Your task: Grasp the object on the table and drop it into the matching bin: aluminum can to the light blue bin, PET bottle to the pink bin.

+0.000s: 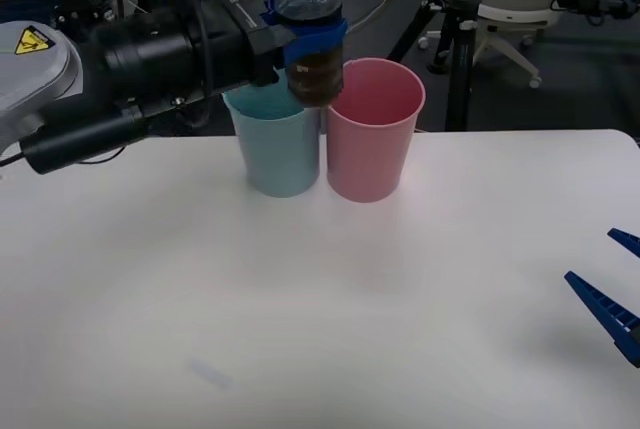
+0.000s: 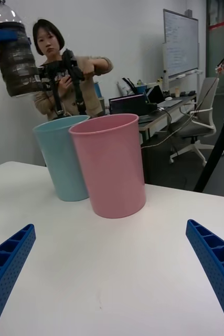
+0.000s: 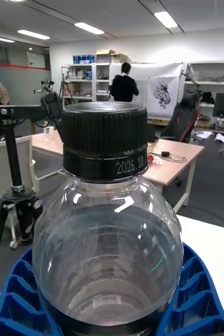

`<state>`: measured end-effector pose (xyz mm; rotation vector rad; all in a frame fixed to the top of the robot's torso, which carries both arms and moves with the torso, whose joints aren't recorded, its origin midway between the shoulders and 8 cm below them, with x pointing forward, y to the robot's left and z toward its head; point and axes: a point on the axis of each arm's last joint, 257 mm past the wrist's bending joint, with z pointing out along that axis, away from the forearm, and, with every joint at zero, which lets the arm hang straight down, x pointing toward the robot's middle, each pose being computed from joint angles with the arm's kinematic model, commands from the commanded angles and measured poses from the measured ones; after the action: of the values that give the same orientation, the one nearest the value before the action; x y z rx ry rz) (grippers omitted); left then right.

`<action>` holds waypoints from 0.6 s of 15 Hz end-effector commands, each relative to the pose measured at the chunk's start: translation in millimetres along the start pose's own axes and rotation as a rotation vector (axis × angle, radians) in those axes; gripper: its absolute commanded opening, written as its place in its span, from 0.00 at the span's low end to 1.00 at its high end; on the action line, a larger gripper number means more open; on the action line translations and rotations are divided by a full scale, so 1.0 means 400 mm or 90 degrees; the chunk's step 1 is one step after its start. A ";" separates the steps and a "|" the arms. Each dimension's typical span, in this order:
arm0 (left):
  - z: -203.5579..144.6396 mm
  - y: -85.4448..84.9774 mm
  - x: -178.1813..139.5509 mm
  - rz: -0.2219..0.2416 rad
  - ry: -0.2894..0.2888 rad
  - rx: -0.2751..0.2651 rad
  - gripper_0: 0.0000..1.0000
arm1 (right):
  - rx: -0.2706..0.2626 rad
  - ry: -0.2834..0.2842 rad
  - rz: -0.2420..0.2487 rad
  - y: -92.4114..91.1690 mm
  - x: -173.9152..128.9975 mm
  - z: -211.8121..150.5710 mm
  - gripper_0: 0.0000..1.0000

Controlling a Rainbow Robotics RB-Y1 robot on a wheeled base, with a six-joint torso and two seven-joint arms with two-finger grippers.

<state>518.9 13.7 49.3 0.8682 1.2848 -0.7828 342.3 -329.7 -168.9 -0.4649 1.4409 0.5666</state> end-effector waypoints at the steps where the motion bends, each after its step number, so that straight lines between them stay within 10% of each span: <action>1: 0.062 0.041 0.009 -0.002 0.004 -0.013 0.00 | 0.000 0.000 0.000 0.000 0.000 0.000 1.00; 9: 0.224 0.101 0.049 0.007 0.019 -0.043 0.01 | 0.000 0.000 0.000 0.000 0.000 0.000 1.00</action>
<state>595.6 -41.2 43.9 0.8330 1.3179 -0.7162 342.3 -329.7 -168.9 -0.4649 1.4410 0.5666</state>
